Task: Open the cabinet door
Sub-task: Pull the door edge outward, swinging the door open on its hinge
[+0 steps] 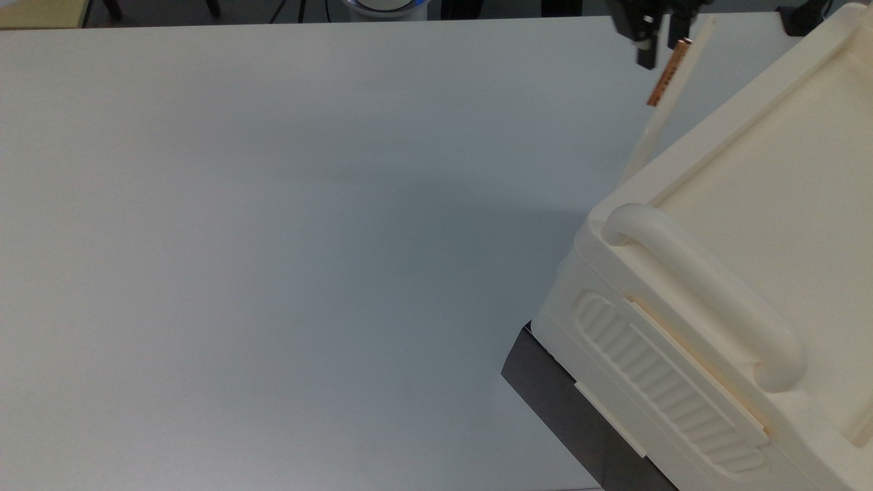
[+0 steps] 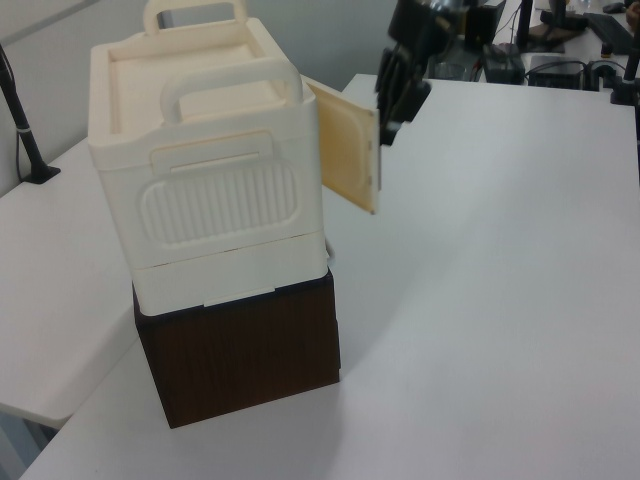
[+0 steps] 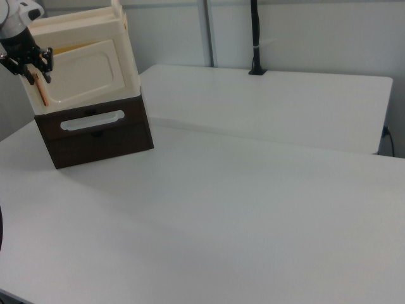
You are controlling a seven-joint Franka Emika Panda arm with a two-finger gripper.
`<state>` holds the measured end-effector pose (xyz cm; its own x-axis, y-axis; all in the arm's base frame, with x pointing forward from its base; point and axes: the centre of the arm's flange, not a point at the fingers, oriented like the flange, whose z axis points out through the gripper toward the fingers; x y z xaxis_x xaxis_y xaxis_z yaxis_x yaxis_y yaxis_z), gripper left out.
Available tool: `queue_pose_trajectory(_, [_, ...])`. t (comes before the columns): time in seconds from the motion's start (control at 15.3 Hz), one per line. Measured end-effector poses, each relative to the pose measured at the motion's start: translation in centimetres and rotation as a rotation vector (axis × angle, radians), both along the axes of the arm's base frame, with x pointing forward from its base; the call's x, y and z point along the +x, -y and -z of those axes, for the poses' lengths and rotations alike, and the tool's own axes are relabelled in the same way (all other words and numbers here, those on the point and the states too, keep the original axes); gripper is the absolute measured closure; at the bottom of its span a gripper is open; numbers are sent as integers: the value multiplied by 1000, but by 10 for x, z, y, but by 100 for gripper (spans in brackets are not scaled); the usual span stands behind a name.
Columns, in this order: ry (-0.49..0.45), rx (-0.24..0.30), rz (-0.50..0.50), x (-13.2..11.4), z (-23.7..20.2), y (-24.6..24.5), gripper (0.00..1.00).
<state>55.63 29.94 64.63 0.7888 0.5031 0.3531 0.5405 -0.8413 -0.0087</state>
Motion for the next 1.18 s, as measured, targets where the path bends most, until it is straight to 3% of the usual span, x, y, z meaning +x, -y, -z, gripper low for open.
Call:
queue_pose_trajectory(0.26, [-11, -5, 45, -12, -34, 40, 15])
queue_pose_trajectory(0.33, [11, 7, 47, -21, -51, 46, 11])
queue_pose_trajectory(0.65, [38, 23, 22, -42, -75, 41, 8])
queue_pose_trajectory(0.85, [11, 11, -48, -52, -56, -3, 8])
queue_pose_trajectory(1.18, [-33, -6, -17, -35, -26, -12, 8])
